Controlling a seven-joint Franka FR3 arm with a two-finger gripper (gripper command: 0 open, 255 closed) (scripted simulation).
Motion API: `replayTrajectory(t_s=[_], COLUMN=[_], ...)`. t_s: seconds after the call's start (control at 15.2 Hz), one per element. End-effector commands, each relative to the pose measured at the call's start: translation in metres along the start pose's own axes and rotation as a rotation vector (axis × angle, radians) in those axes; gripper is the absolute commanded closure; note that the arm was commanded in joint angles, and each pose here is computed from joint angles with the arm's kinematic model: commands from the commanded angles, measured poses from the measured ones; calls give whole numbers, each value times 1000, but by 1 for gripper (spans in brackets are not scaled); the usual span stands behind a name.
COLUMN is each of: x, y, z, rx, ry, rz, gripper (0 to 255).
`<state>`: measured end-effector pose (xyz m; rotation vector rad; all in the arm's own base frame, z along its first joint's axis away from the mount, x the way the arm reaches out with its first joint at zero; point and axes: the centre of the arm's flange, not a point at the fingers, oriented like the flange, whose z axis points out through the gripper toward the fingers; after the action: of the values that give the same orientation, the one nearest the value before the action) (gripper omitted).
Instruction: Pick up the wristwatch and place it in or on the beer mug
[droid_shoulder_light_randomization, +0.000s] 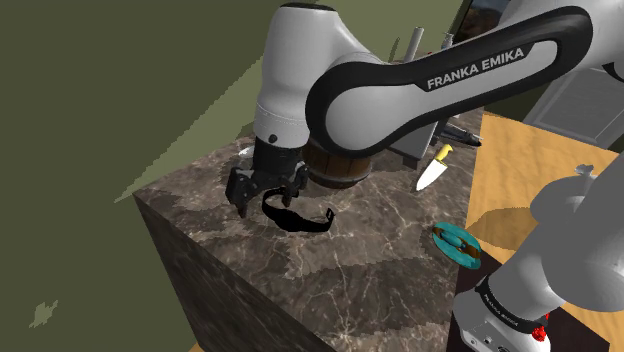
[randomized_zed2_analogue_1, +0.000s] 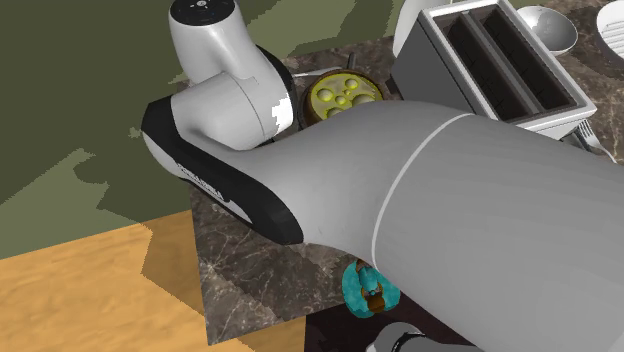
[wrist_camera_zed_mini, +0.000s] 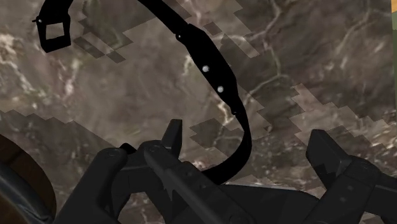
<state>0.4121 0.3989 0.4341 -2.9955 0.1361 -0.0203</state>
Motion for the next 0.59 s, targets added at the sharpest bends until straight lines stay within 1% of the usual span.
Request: replayTrajectory(t_s=[0.0, 0.13, 0.2, 0.53], x=[0, 0, 0, 0], y=[0, 0, 0, 0], z=[0, 0, 0, 0], rx=[0, 0, 0, 0], ry=[0, 0, 0, 0], rz=[0, 0, 0, 0], gripper=[0, 0, 255, 255])
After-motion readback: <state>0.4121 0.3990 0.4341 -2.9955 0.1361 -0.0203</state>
